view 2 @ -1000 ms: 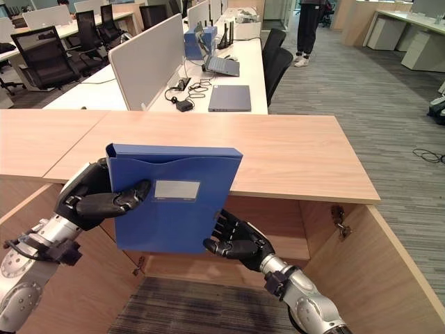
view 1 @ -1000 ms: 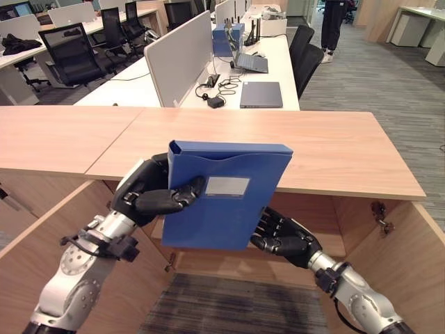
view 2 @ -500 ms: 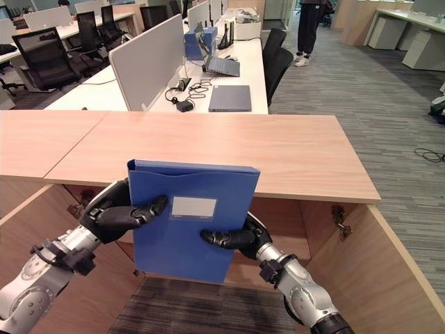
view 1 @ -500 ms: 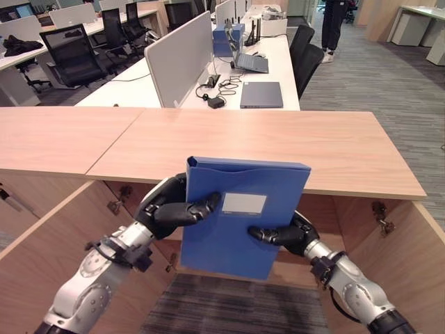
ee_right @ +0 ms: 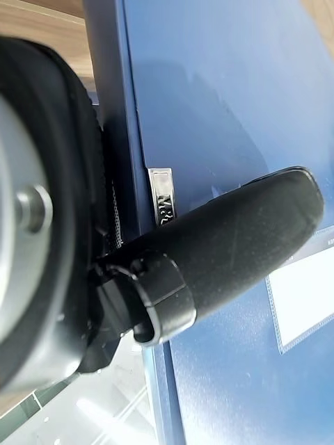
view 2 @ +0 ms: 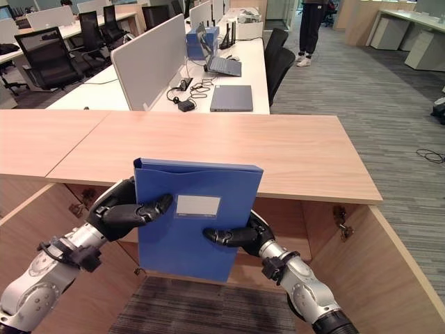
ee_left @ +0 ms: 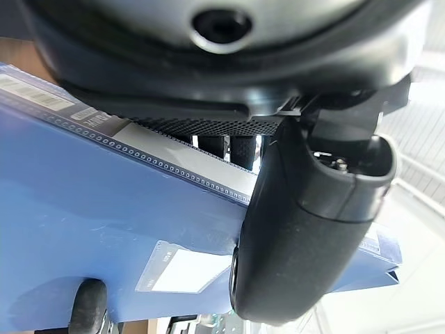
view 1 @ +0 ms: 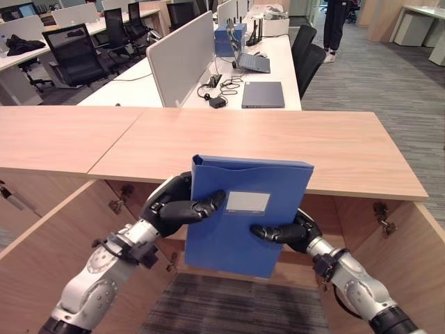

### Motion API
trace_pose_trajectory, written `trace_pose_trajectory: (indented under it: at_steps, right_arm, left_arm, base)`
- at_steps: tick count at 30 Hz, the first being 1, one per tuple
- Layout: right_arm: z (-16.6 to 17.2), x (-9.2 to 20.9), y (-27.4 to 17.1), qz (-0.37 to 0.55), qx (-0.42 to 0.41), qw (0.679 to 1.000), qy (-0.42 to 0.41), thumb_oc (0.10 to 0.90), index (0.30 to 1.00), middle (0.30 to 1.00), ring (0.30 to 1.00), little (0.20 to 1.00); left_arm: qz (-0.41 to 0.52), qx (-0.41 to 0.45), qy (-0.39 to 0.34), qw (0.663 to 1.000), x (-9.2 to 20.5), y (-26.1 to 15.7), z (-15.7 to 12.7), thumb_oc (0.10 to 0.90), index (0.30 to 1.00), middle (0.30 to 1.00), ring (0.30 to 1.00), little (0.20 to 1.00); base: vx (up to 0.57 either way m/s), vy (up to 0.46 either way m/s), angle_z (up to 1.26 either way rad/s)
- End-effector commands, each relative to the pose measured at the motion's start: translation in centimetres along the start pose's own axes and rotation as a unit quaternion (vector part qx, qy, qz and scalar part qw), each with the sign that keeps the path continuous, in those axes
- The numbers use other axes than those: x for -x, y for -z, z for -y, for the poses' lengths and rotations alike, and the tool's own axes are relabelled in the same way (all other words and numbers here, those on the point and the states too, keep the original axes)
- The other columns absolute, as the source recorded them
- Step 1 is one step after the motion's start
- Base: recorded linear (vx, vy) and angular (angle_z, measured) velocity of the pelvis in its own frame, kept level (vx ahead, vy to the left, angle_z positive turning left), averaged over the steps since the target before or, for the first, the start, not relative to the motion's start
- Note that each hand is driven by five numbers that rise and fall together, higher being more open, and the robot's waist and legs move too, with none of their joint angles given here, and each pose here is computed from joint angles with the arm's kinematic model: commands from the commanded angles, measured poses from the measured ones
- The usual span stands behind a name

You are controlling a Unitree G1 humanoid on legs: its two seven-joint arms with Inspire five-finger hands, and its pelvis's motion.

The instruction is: Put the empty folder in the office cabinet

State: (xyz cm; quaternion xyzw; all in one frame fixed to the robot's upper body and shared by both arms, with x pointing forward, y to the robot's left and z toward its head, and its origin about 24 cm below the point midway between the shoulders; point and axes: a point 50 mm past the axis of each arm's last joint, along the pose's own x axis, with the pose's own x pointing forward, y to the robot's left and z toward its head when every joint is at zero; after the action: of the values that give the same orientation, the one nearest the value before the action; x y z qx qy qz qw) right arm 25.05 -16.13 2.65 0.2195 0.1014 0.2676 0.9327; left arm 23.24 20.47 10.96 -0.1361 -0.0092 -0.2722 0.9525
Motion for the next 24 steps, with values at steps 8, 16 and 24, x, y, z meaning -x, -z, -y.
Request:
trace_pose_trajectory:
  at_steps: [8, 16, 24]
  right_arm:
    - [-8.2, -5.7, -5.6, 0.141, -0.011, 0.969, -0.204, 0.4, 0.3, 0.3, 0.3, 0.3]
    - [-8.9, -5.8, -5.4, 0.141, -0.026, 0.965, -0.219, 0.4, 0.3, 0.3, 0.3, 0.3]
    - [-9.1, -5.8, -5.2, 0.128, -0.017, 0.965, -0.227, 0.4, 0.3, 0.3, 0.3, 0.3]
  left_arm:
    - [0.14, 0.058, 0.174, 0.973, -3.3, -3.2, 6.2, 0.4, 0.3, 0.3, 0.3, 0.3]
    - [0.148, 0.071, 0.172, 0.971, -3.5, -3.0, 6.4, 0.4, 0.3, 0.3, 0.3, 0.3]
    - [0.156, 0.08, 0.167, 0.97, -3.6, -3.0, 6.4, 0.4, 0.3, 0.3, 0.3, 0.3]
  base:
    - [0.0, 0.002, 0.02]
    - [0.0, 0.0, 0.0]
    - [0.0, 0.0, 0.0]
